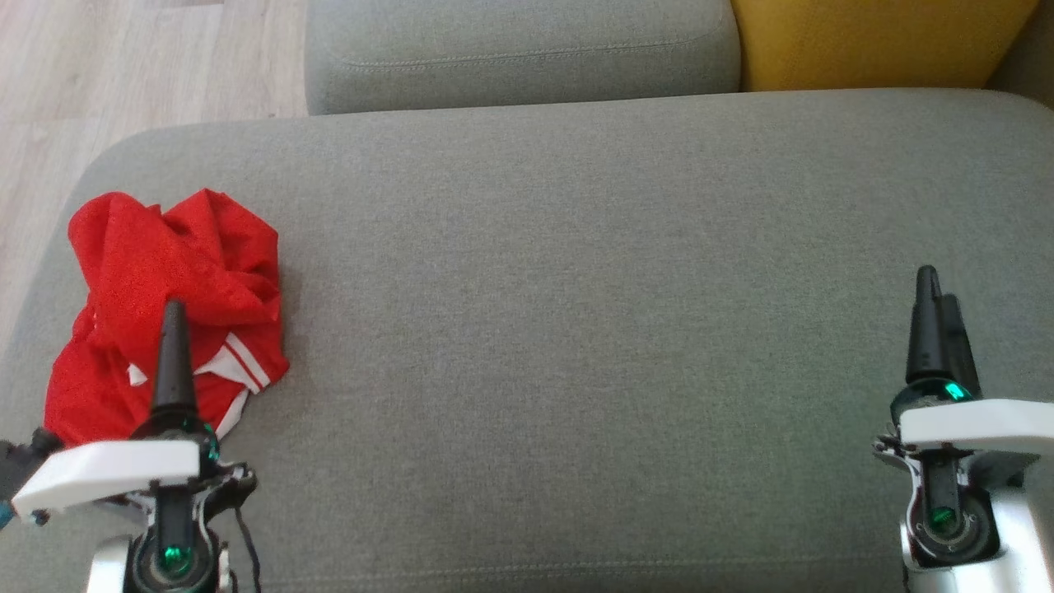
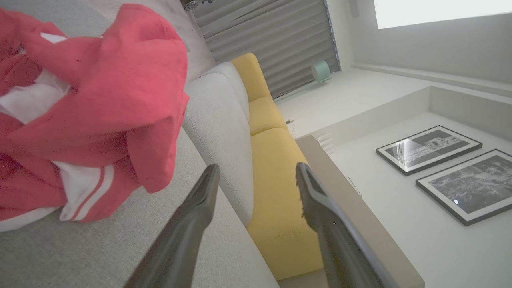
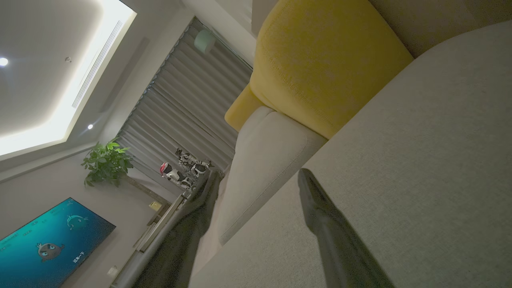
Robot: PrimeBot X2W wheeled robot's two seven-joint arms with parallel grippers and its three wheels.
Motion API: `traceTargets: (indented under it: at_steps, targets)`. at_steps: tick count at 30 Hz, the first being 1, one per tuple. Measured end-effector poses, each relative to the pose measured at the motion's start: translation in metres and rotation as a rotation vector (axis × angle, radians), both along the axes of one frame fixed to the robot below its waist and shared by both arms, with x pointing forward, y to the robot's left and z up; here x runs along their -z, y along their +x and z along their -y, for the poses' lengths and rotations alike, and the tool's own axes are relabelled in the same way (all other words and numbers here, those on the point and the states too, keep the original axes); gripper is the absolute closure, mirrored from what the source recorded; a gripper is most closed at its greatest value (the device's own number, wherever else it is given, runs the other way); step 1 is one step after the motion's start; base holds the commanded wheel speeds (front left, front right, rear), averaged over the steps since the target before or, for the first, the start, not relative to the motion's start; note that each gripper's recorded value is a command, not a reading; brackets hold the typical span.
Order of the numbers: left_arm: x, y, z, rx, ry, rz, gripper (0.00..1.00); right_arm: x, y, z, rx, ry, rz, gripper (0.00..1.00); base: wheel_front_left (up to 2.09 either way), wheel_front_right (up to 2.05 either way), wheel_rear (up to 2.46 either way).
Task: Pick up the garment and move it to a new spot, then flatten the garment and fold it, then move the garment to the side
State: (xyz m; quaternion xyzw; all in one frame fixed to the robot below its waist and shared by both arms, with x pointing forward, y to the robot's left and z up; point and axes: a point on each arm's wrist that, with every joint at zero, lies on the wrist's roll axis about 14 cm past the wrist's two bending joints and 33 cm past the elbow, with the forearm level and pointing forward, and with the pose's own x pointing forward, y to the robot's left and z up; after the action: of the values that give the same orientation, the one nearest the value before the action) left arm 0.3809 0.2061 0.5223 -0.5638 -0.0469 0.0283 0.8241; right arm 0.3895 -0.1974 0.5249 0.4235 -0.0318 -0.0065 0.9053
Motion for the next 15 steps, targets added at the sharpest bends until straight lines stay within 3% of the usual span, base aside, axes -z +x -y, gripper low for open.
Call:
traceTargets:
  at_steps: [15]
  targets:
    - [-0.025,0.004,0.028,0.052,0.251,0.056,0.0,-0.024,0.004,-0.019,-0.037,-0.273,0.079,0.0,0.0,0.0,0.0]
